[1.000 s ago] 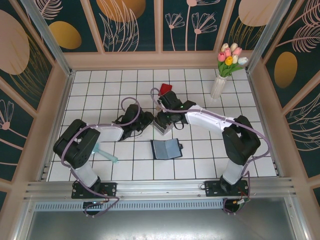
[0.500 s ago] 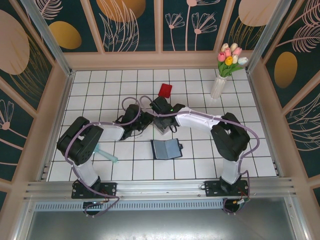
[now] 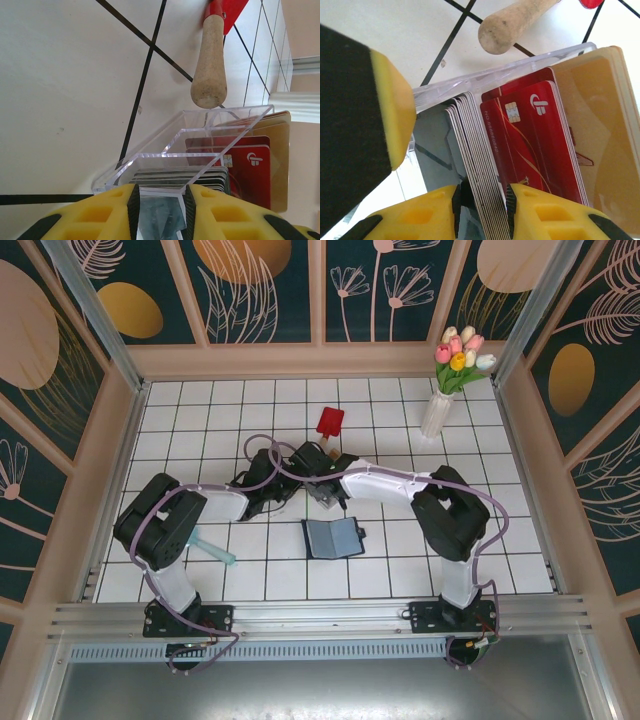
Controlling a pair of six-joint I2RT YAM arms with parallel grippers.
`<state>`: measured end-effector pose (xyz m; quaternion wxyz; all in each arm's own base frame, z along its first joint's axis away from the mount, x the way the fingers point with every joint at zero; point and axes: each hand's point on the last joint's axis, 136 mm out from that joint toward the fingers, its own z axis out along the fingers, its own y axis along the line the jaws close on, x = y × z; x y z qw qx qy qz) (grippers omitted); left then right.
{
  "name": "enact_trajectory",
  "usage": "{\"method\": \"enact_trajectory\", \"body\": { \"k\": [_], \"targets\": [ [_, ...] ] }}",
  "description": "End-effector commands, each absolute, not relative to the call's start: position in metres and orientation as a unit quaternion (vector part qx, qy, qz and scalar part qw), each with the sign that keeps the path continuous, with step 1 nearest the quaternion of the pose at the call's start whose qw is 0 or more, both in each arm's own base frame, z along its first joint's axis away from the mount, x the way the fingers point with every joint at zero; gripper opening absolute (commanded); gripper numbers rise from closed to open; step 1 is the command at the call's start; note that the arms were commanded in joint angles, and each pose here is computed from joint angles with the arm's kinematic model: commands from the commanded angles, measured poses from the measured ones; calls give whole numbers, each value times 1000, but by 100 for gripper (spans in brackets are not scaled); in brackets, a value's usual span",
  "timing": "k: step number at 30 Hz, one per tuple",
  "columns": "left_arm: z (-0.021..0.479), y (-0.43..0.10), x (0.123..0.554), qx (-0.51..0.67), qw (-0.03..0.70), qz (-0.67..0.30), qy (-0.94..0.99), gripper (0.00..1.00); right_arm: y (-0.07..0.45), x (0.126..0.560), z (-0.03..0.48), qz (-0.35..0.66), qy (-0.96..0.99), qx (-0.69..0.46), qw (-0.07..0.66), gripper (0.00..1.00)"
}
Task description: Put the credit cards into the card holder
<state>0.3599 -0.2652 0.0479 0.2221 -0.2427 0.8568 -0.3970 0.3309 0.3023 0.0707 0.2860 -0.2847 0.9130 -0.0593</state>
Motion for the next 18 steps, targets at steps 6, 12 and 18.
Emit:
{"method": "enact_trajectory", "body": {
  "k": [6, 12, 18],
  "targets": [
    [28, -254, 353, -248, 213, -364, 872, 32, 296, 341, 100, -82, 903, -276, 319, 33],
    [26, -253, 353, -246, 214, -359, 875, 32, 297, 341, 105, -78, 902, -274, 324, 31],
    [25, -252, 353, -246, 215, -355, 876, 32, 296, 343, 109, -81, 900, -274, 329, 26]
  ]
}}
